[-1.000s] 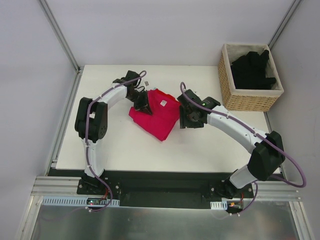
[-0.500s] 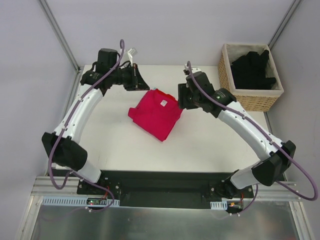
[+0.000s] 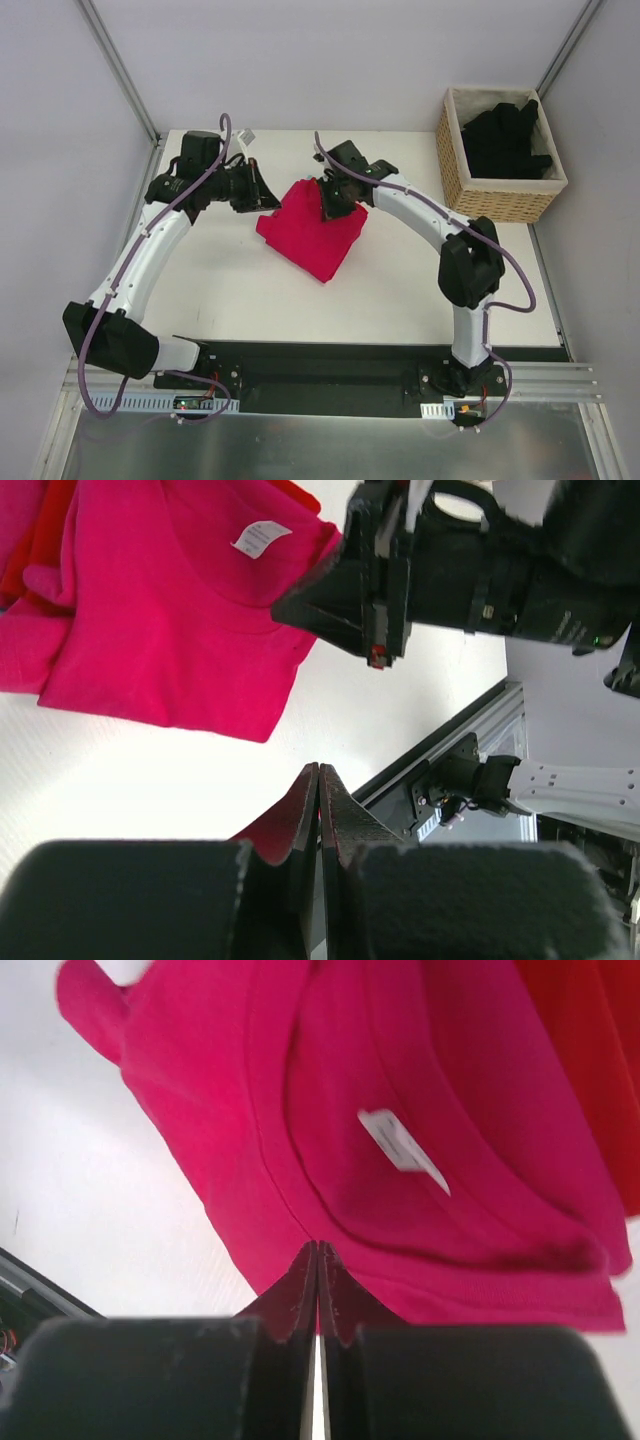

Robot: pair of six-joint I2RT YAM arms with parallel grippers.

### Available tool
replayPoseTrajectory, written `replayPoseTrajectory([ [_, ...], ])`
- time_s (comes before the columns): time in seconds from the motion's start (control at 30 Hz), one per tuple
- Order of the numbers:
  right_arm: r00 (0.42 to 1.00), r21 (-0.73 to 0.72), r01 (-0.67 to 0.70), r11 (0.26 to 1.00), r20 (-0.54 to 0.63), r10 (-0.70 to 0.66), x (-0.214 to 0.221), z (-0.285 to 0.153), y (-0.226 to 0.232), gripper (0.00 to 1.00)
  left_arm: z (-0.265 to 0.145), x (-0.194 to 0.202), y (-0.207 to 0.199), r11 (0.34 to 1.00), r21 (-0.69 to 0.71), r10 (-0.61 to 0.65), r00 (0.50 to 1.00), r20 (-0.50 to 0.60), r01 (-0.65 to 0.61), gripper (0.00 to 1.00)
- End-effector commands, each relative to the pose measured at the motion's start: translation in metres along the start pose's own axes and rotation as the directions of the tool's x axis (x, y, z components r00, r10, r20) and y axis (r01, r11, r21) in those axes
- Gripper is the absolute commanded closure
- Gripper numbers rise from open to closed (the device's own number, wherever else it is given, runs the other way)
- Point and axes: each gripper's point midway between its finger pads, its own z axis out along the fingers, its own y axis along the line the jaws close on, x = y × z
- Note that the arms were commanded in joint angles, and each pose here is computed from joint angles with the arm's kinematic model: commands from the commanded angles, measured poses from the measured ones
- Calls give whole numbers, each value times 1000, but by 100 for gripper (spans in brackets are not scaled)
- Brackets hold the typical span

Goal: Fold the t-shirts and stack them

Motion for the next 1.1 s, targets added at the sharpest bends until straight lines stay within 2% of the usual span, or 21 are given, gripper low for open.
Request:
replayPoseTrajectory([
  [0.0, 991, -103, 101, 990, 103, -90, -40, -2, 29, 99, -17, 3, -6, 1000, -8, 10, 998, 54, -10, 100],
  [0.27, 962, -26, 230, 973, 158, -223, -67, 18, 30, 99, -19, 12, -2, 1000, -14, -10, 999, 48, 11, 100],
  [0.57, 967, 66, 256, 964, -16, -256, -34, 111, -5, 99, -18, 12, -1, 1000, -12, -5, 999, 41, 5, 100],
  [0.63, 966, 112, 257, 960, -35, -254, -37, 114, -10, 99, -18, 14, -2, 1000, -8, -2, 999, 37, 3, 100],
  [0.73, 971, 188, 239, 953, -76, -228, -33, 121, -26, 99, -16, 16, 1, 1000, -10, -13, 1000, 29, 13, 100],
  [0.87, 985, 211, 119, 970, -146, -89, -11, 128, -44, 99, -13, 19, 1, 1000, 1, -26, 1000, 10, 26, 100],
  [1.0, 965, 257, 47, 965, -261, 23, 25, 117, -60, 99, -9, 16, 2, 1000, 0, -31, 1000, -1, 31, 100],
  [1.03, 968, 284, 51, 957, -249, 23, 23, 104, -63, 99, -9, 15, 1, 1000, 3, -27, 1000, 1, 27, 100],
  [1.07, 956, 316, 29, 948, -285, 66, 41, 101, -70, 99, -9, 14, 0, 1000, 6, -26, 1000, 1, 26, 100],
])
